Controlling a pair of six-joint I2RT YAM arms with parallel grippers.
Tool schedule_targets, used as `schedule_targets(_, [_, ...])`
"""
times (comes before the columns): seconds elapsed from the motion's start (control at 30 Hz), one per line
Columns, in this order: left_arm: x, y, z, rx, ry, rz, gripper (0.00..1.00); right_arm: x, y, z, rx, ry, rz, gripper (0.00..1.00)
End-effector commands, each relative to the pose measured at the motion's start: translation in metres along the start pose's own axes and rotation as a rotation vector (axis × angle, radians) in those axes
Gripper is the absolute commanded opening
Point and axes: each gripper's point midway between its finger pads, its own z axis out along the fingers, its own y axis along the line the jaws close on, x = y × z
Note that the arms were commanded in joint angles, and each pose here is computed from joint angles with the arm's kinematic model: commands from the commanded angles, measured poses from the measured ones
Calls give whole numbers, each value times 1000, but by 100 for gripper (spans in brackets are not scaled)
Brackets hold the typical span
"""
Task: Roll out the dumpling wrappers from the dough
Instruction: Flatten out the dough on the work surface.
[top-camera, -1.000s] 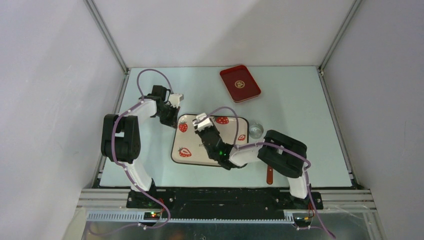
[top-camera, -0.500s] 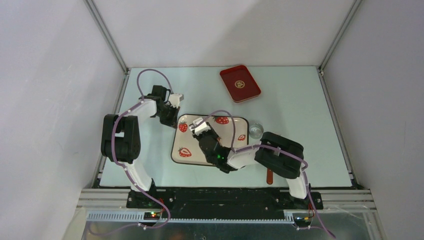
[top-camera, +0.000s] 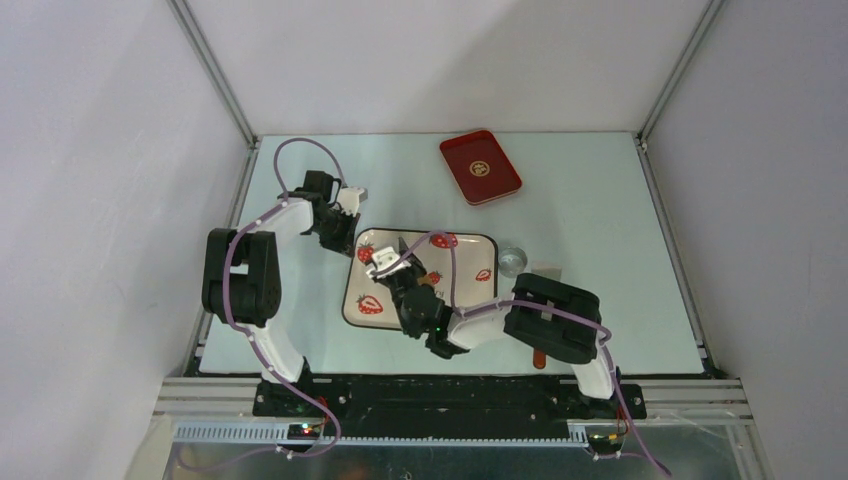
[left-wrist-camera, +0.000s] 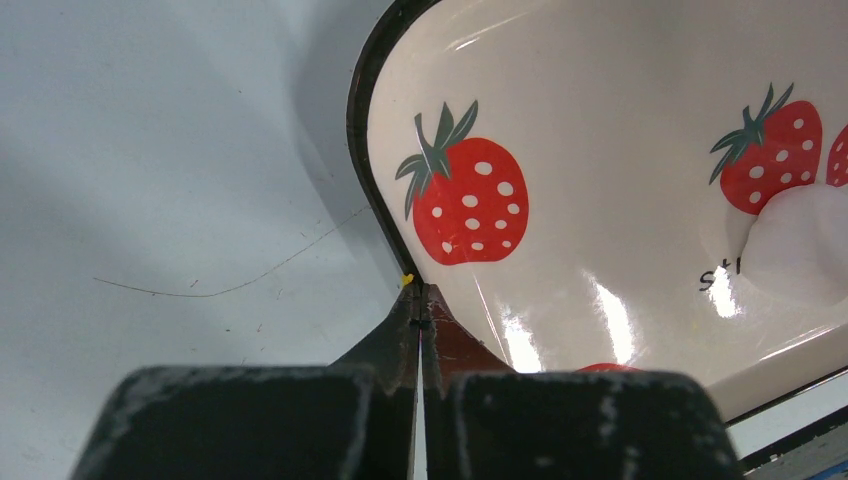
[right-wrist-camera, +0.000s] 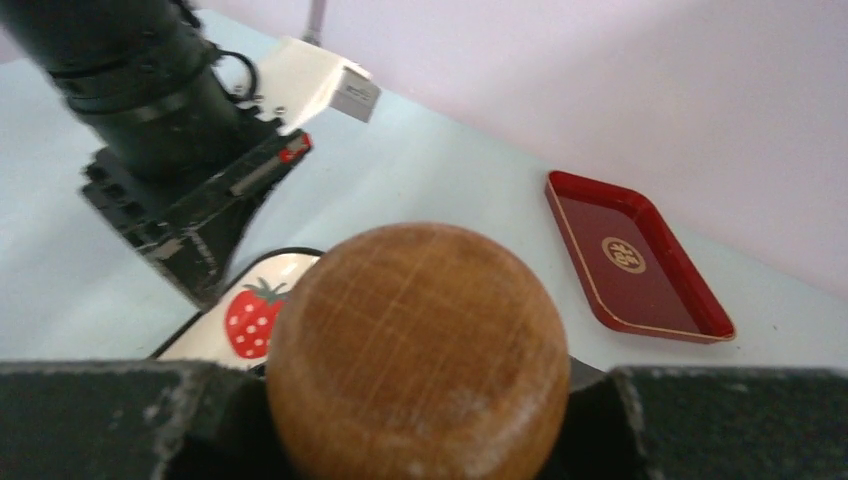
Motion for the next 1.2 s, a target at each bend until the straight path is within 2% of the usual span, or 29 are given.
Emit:
schedule_targets(0.0, [-3, -12, -10, 34, -17, 34, 0, -29, 7, -11, -11, -53, 100, 0])
schedule_targets(0.33, [-4, -14, -13, 41, -26, 38, 0, 28, 27, -12, -73, 74, 60, 0])
schedule_targets(0.47, [-4, -15, -13, 45, -27, 38, 0, 63, 26, -8, -103, 183, 44, 0])
schedule_targets(0.7, [-5, -16, -12, 51, -28, 38, 0, 66, 36, -11, -145, 172, 11, 0])
schedule_targets(0.8, [-5, -16, -12, 51, -29, 38, 0, 53, 33, -9, -101, 125, 10, 0])
schedule_targets(0.97, [-5, -16, -13, 50, -30, 39, 0, -3, 4, 9, 54, -48, -1, 0])
schedule_targets(1.17, [-6, -15, -13, 46, -30, 37, 0, -36, -4, 6, 34, -78, 56, 0])
